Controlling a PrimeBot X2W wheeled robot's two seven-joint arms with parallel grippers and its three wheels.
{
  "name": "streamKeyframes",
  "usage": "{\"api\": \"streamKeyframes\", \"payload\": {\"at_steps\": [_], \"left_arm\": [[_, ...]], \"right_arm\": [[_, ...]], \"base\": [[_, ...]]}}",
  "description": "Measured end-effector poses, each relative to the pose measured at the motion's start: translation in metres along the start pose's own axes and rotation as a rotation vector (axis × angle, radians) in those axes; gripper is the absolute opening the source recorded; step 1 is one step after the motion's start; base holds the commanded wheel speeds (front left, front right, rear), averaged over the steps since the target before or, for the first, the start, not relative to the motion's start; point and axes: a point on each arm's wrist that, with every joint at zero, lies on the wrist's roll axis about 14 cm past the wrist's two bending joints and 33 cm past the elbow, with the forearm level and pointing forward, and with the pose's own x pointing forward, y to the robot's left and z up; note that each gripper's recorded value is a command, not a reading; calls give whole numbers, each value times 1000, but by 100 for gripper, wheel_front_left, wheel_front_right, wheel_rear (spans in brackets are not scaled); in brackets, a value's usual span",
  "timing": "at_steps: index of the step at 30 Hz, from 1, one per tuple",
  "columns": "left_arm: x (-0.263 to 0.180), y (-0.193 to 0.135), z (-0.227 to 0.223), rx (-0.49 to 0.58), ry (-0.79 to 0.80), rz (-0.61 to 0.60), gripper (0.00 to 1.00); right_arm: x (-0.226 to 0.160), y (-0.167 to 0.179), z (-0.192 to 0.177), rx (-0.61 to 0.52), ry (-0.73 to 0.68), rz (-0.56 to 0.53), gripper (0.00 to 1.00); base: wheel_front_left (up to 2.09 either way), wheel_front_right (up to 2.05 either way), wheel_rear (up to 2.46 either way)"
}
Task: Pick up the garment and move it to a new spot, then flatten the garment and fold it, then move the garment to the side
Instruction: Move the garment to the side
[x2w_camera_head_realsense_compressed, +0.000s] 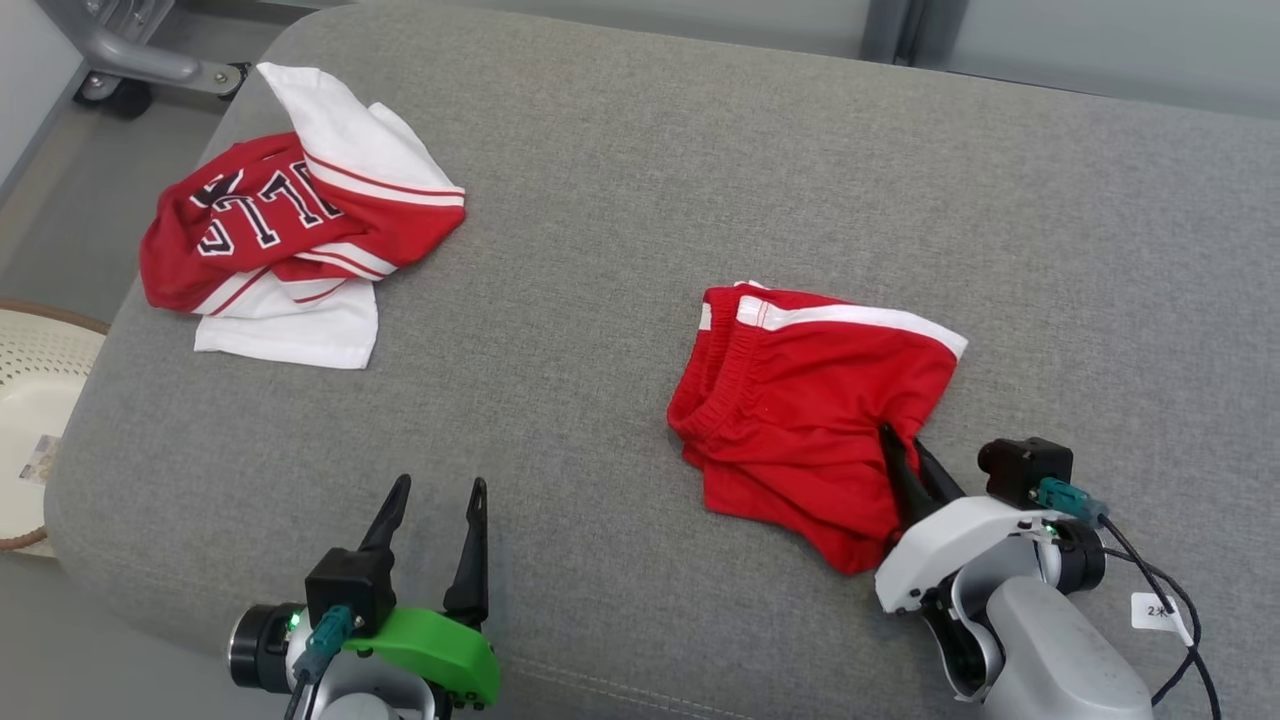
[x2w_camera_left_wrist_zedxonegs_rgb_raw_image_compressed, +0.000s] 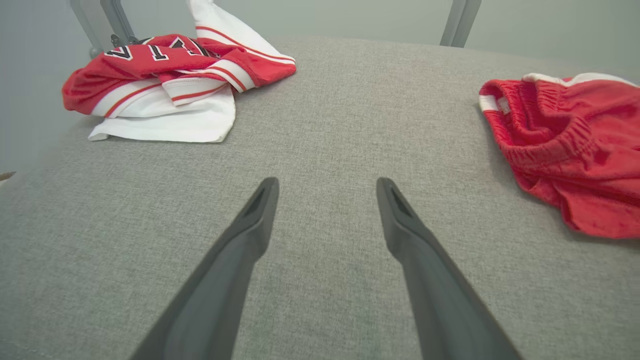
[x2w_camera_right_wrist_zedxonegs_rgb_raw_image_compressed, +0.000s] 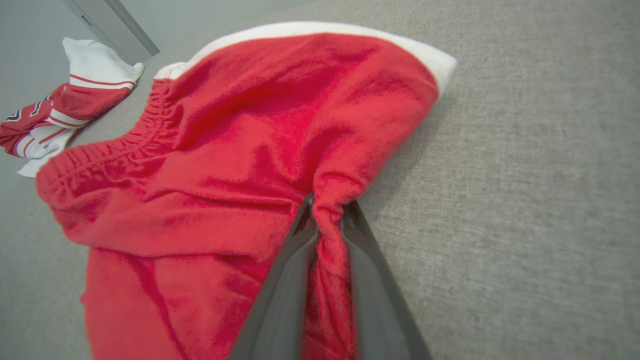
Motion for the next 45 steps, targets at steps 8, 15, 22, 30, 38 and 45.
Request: {"api": "streamKeyframes", "payload": {"at_steps": [8, 15, 22, 30, 38, 45], "left_arm": [[12, -26, 8, 14, -24, -95, 100], [28, -91, 15, 24, -47, -301, 100], [33, -150, 17, 30, -54, -477, 100], [29, -230, 24, 53, -79, -715, 100], [28, -294, 36, 72, -139, -908, 100], [46, -306, 33, 81, -160, -947, 100]], "right_arm": [[-24, -35, 17, 0, -61, -110, 0], [-81, -87, 26, 23, -119, -292, 0], [-131, -119, 29, 38, -161, -427, 0], [-182, -140, 35, 31, -207, -540, 0], [-185, -162, 64, -74, -223, -581, 0], [-175, -211, 119, -277, -210, -622, 0]], "base": [[0, 0, 0], [0, 0, 0], [0, 0, 0], [0, 0, 0], [0, 0, 0], [0, 0, 0]]}}
